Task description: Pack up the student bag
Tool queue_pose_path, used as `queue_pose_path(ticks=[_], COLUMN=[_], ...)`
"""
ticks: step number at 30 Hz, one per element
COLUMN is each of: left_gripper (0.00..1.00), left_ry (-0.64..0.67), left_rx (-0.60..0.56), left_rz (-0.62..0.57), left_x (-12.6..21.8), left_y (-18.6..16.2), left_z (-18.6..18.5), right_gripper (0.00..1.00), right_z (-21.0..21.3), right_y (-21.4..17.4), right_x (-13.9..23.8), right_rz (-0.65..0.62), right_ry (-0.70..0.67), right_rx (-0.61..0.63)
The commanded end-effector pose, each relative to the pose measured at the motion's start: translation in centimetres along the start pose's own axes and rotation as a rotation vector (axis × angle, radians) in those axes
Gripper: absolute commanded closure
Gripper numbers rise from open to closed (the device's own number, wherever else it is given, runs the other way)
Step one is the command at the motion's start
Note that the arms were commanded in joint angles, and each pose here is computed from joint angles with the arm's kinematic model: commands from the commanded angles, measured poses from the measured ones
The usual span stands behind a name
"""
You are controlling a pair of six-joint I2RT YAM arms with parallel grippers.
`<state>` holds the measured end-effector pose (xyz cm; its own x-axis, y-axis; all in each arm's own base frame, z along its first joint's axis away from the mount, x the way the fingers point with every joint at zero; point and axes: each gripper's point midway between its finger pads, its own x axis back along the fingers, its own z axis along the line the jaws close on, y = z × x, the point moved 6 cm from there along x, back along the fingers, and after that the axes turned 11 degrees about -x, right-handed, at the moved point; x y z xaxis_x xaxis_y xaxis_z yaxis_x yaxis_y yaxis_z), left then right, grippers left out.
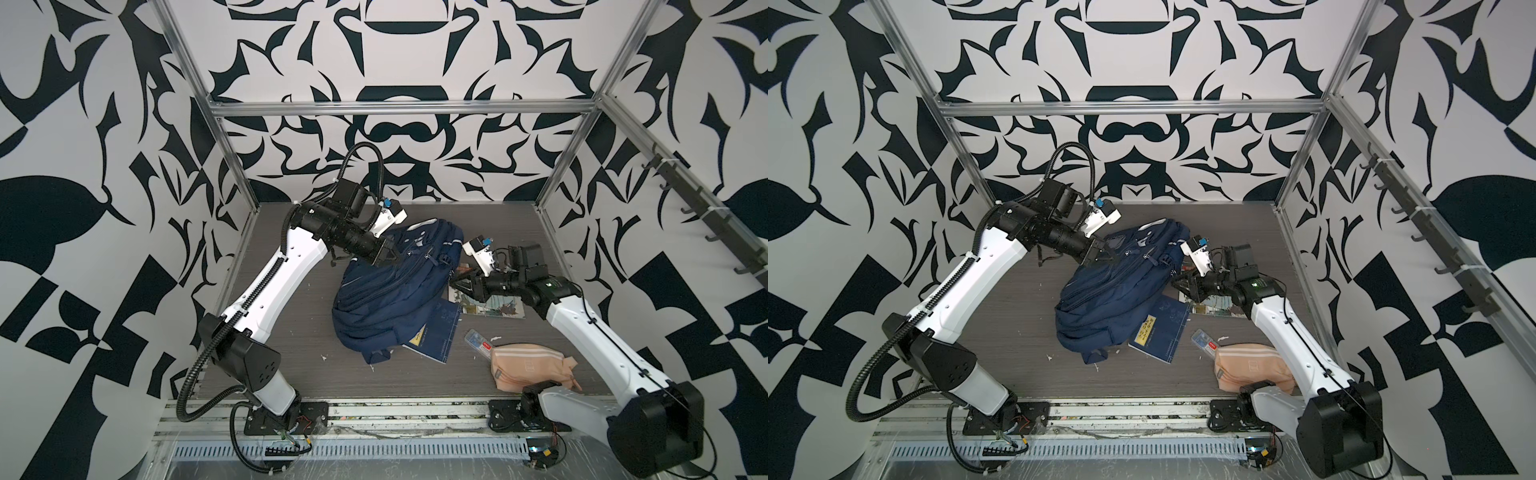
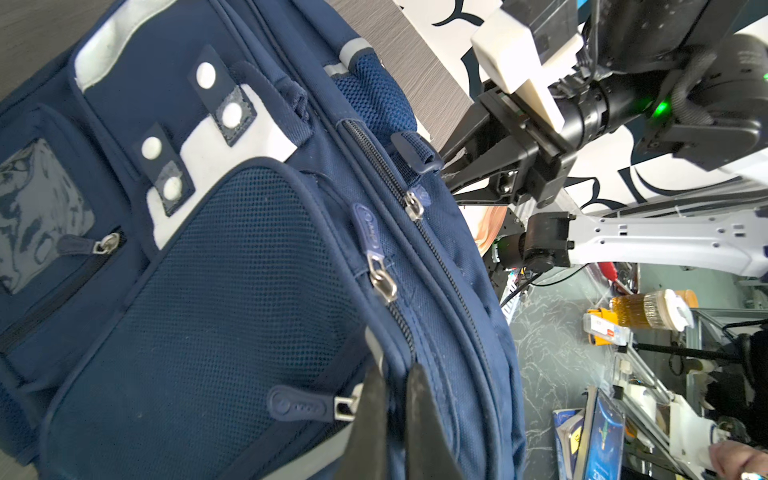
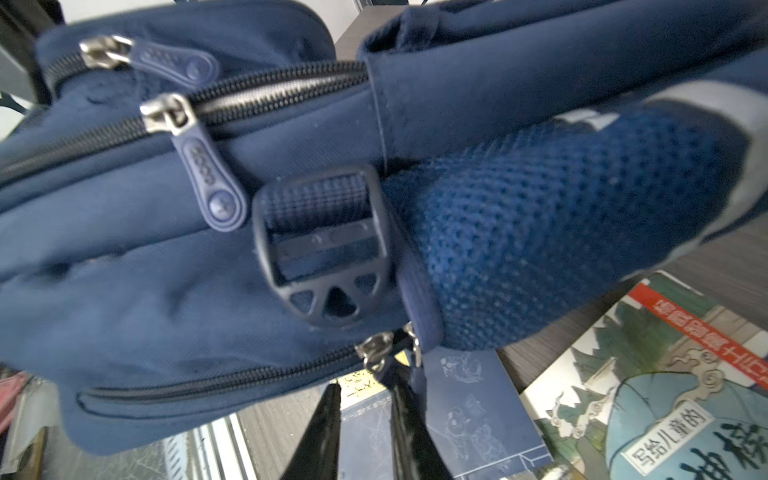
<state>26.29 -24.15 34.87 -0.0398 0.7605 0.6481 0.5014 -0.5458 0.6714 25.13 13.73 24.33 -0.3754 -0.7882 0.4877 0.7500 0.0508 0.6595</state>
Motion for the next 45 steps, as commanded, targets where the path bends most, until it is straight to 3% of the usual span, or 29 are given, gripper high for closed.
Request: queue_pose_path(ticks=[1, 5, 9, 14, 18, 23, 27, 30, 40, 42, 45], left_gripper=[1.0, 1.0, 1.0, 1.0, 1.0, 1.0, 1.0, 1.0, 1.0, 1.0, 1.0], left_ry=[-0.06, -0.065, -0.068, -0.083, -0.092, -0.105, -0.093, -0.048, 0.31, 0.33, 0.319], left_rx=[-0.093, -0.089, -0.087, -0.071, -0.064, -0.06, -0.055, -0.033, 0.266, 0.39, 0.462], left_rz=[-0.128, -0.124, -0.12, -0.116, -0.12, -0.126, -0.123, -0.132, -0.22, -0.281, -0.336], left_x=[2.1, 2.0, 1.9, 1.6, 1.4, 1.4, 1.2, 1.2, 1.1, 1.4, 1.1], left_y=[2.2, 2.1, 2.0, 2.0, 1.9, 1.8, 1.8, 1.9, 2.5, 2.1, 2.8], left_z=[-2.1, -2.1, -2.1, -2.0, -1.9, -2.0, -1.8, -1.3, 4.2, 5.7, 6.4], right_gripper=[0.61, 0.45, 0.44, 0.59, 0.63, 0.77, 1.0, 1.0, 1.0, 1.0, 1.0], right_z=[-0.1, -0.6, -0.8, -0.8, -0.7, -0.8, -0.7, -0.7, 2.5, 3.2, 3.8], right_y=[0.7, 0.6, 0.9, 1.3, 1.8, 2.1, 2.1, 1.6, -1.6, -2.7, -3.9], right_x=[0.2, -0.3, -0.7, -1.2, -1.5, -2.0, -2.1, -2.1, -1.1, -1.2, -1.9], right_rz=[-0.042, -0.043, -0.05, -0.055, -0.051, -0.058, -0.056, -0.035, 0.084, 0.135, 0.213], right_ry=[-0.043, -0.047, -0.038, -0.019, 0.004, 0.018, 0.02, 0.005, -0.084, -0.086, -0.094], right_rx=[0.073, 0.073, 0.076, 0.091, 0.096, 0.099, 0.105, 0.119, 0.31, 0.345, 0.384])
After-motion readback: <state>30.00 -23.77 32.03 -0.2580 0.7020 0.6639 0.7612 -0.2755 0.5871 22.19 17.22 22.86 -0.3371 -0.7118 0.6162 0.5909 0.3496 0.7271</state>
